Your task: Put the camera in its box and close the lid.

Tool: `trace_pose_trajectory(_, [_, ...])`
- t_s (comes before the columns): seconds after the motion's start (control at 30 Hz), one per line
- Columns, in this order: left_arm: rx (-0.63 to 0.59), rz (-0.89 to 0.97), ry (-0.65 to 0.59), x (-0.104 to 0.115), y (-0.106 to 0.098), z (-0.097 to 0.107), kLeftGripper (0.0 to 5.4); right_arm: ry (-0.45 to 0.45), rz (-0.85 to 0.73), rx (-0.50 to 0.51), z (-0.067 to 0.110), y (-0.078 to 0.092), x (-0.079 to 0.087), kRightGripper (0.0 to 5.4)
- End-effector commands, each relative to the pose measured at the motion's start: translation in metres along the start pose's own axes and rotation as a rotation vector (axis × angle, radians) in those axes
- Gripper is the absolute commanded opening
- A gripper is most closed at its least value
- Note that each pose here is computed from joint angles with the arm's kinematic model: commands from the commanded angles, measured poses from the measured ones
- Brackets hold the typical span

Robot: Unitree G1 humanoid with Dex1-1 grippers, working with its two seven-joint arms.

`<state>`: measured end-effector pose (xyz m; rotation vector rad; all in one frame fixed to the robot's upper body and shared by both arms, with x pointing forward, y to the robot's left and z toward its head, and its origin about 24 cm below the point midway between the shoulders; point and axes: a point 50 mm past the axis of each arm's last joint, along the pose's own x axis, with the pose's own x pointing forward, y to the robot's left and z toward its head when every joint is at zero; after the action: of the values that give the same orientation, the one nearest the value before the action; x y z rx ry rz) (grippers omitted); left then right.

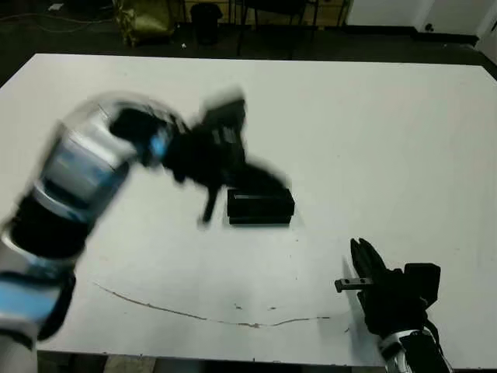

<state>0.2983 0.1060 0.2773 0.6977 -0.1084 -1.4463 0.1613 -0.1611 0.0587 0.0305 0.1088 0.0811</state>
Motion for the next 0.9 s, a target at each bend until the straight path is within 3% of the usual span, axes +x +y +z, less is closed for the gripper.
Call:
trace_pose_trajectory(0.03, [0.061, 0.002, 0.164, -0.009, 0.026, -0.004, 1.83, 0.046, -0.014, 0.013, -0.007, -0.001, -0.008, 0.0])
trace_pose_trajectory(0.13, [0.123, -0.117, 0.296, -0.004, 0.044, -0.01, 2.56, 0.04, -0.009, 0.023, -0.003, 0.002, -0.009, 0.0])
trace_pose_trajectory(0.23, [0.082, -0.253, 0.421, 0.005, 0.052, -0.024, 3.29, 0.025, 0.006, 0.027, -0.005, 0.003, -0.009, 0.0])
trace_pose_trajectory(0.4, [0.076, -0.374, 0.531, 0.023, 0.055, -0.041, 4.47, 0.024, 0.02, 0.029, -0.008, 0.004, -0.01, 0.0])
trace_pose_trajectory(0.53, [0.001, -0.437, 0.595, 0.035, 0.049, -0.06, 5.38, 0.017, 0.019, 0.032, -0.012, 0.003, -0.009, 0.0])
trace_pose_trajectory(0.7, [-0.106, -0.488, 0.616, 0.046, 0.039, -0.081, 5.38, 0.041, 0.009, 0.014, -0.018, 0.001, -0.009, 0.0])
trace_pose_trajectory(0.9, [-0.172, -0.501, 0.572, 0.052, 0.032, -0.091, 5.38, 0.031, 0.021, 0.047, -0.024, 0.0, -0.008, 0.0])
